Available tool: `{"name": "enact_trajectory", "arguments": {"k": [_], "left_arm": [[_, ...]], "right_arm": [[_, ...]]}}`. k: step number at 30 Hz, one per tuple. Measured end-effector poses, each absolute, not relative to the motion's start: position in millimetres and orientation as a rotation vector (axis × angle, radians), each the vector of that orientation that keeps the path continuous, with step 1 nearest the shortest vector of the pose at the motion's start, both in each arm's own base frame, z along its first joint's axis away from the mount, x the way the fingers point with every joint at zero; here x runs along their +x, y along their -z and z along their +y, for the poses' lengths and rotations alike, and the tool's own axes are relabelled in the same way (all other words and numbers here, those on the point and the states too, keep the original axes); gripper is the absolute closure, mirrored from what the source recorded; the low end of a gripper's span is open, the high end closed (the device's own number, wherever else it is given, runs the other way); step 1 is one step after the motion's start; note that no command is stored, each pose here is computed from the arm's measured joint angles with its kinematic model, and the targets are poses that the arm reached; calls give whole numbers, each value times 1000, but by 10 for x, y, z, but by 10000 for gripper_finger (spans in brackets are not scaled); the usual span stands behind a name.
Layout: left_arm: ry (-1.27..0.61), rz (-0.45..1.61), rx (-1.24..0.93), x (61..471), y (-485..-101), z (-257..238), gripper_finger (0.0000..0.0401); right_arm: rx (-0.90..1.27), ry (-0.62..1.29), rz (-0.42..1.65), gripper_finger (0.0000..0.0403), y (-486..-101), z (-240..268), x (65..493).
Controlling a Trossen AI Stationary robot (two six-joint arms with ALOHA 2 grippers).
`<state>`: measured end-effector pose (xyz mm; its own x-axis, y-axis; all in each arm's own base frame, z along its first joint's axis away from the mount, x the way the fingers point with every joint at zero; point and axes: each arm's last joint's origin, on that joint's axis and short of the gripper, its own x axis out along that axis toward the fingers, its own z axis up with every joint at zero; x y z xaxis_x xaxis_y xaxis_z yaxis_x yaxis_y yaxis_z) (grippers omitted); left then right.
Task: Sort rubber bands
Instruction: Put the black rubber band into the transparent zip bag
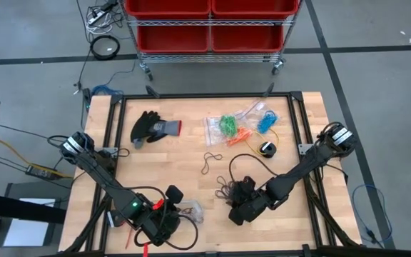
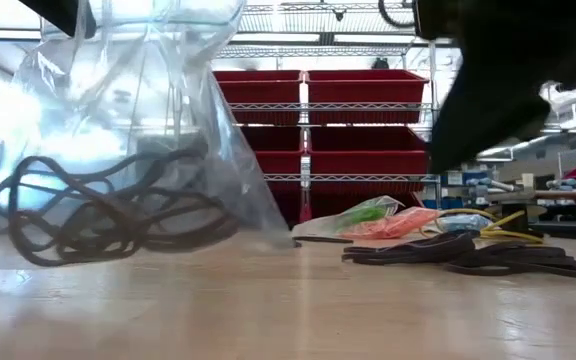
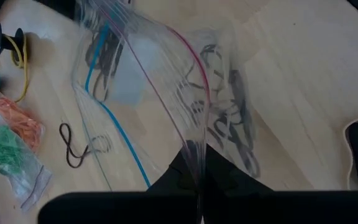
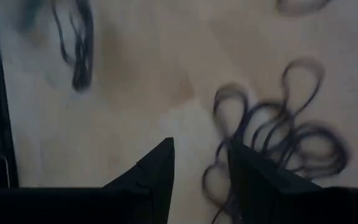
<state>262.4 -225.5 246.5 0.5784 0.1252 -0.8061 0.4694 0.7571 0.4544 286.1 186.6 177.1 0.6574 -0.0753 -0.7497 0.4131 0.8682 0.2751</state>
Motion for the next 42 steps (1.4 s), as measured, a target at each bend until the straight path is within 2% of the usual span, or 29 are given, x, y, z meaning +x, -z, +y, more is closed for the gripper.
{"name": "enact_trajectory", "arguments": {"k": [6,17,25,35,38,41,42], "left_arm": [[216,951,703,2640,-2466,-2239,399],[212,953,700,2650,-2466,-2227,399],[237,953,727,2649,-2466,-2229,399],[242,956,727,2648,-2465,-2229,399],[243,956,727,2647,-2465,-2229,399],[243,957,727,2647,-2465,-2229,399],[243,957,727,2647,-2464,-2229,399]], "right_arm": [[357,377,655,265,-1988,1700,2894],[262,500,717,265,-1890,1053,3211],[326,557,859,270,-1575,503,3423],[339,572,930,284,-1071,226,3621],[385,570,932,310,-1026,177,3647],[382,584,934,379,-1034,169,3632],[382,580,934,390,-1047,171,3628]]}}
